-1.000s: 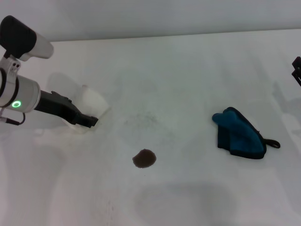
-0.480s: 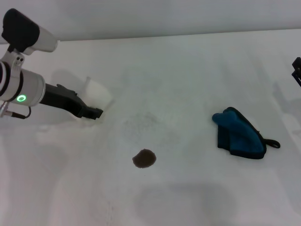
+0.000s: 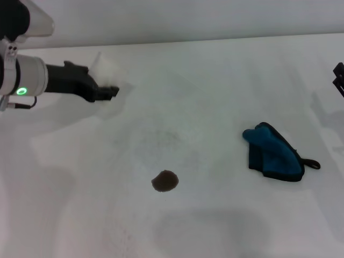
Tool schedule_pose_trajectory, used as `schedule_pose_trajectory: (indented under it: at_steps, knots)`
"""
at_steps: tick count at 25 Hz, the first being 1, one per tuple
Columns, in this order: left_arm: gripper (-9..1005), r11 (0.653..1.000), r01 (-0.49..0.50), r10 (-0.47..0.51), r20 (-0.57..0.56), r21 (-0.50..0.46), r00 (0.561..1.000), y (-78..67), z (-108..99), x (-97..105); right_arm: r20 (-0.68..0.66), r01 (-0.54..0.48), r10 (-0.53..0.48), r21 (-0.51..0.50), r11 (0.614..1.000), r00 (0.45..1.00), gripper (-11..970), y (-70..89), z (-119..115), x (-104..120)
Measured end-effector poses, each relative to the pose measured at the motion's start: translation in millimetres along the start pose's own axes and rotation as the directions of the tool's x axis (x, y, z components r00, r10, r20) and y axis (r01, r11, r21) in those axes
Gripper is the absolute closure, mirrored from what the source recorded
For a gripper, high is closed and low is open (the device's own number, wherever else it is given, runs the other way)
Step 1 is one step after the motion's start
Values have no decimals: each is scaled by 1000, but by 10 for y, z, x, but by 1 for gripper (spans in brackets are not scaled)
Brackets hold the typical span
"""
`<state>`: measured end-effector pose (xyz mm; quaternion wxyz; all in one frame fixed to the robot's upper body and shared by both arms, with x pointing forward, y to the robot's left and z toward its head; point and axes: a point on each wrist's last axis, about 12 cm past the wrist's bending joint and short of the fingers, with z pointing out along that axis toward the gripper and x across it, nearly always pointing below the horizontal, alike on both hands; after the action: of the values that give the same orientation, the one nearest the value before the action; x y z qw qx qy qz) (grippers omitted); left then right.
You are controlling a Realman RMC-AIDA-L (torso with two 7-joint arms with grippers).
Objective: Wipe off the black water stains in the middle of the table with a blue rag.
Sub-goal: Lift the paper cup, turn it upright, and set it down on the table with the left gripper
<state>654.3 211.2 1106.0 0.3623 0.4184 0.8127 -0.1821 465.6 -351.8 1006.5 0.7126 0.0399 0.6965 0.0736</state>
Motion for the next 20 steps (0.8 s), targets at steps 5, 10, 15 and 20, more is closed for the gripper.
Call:
schedule_pose_trajectory:
  at_steps: [5, 10, 15, 20]
  knots:
    - [426, 994, -79, 86, 85, -72, 993, 46, -9, 54, 10, -4, 4, -4, 1000, 1000, 129, -18, 33, -30]
    - [477, 988, -98, 119, 190, -118, 975, -2, 7, 187, 17, 0, 0, -6, 1000, 1000, 129, -36, 50, -52]
    - [505, 980, -81, 134, 306, -181, 943, -94, 3, 418, 20, 10, -9, -11, 1000, 1000, 130, -47, 59, -64]
    - [519, 966, -82, 176, 386, -247, 905, -277, 49, 634, 18, 29, -28, -33, 999, 999, 130, -49, 73, -78]
